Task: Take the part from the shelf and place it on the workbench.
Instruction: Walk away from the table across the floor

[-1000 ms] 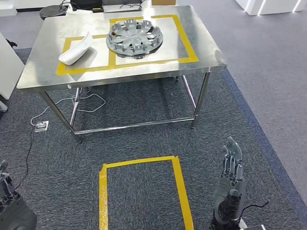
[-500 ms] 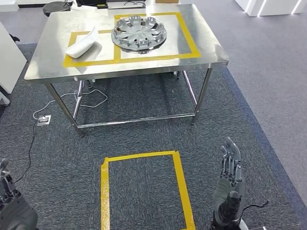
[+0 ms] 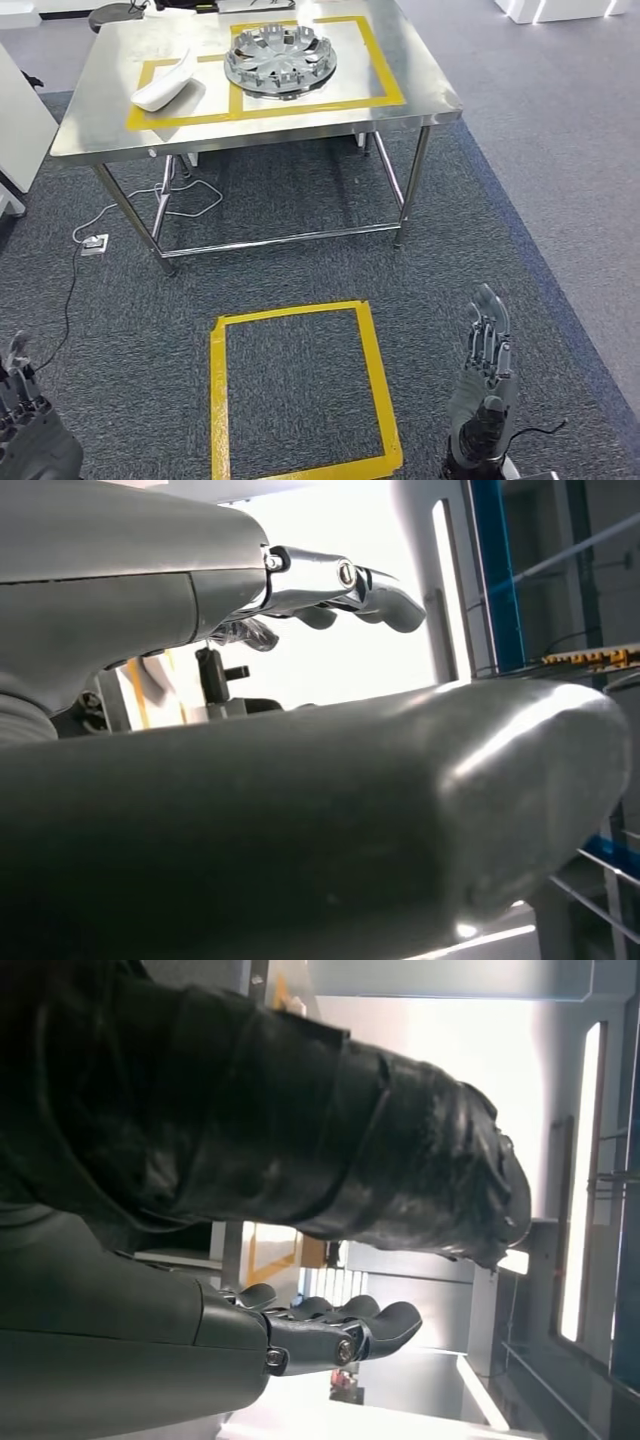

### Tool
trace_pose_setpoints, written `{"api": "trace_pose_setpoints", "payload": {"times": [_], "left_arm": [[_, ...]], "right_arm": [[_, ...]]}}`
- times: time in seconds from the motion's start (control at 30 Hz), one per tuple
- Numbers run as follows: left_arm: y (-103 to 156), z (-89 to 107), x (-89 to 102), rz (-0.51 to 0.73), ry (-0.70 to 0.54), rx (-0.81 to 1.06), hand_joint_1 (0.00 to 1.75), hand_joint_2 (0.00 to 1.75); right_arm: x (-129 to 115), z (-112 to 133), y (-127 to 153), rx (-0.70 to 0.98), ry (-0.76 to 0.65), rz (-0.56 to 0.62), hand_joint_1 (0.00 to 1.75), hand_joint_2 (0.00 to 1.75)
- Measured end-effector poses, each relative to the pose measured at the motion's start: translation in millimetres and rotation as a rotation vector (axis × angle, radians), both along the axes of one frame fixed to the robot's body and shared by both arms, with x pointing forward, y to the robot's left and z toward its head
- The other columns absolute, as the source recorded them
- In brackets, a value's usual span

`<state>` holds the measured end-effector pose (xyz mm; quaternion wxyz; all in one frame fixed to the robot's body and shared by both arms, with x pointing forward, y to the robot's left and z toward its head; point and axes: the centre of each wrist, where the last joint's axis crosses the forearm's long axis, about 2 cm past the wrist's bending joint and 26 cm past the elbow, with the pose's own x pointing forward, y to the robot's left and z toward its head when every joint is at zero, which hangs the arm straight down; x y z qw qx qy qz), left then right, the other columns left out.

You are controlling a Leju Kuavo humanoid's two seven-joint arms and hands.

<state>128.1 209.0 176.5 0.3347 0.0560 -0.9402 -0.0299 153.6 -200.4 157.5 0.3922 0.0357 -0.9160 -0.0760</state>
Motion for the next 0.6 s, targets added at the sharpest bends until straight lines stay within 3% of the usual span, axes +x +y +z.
{"api": "trace_pose_setpoints", "payload": {"times": [0.6], "left_arm": [[-0.9, 0.7, 2.1, -0.012, -0.002, -0.009, 0.00, 0.00]], "right_arm": [[0.2, 0.3, -0.8, -0.003, -0.002, -0.005, 0.00, 0.00]]}}
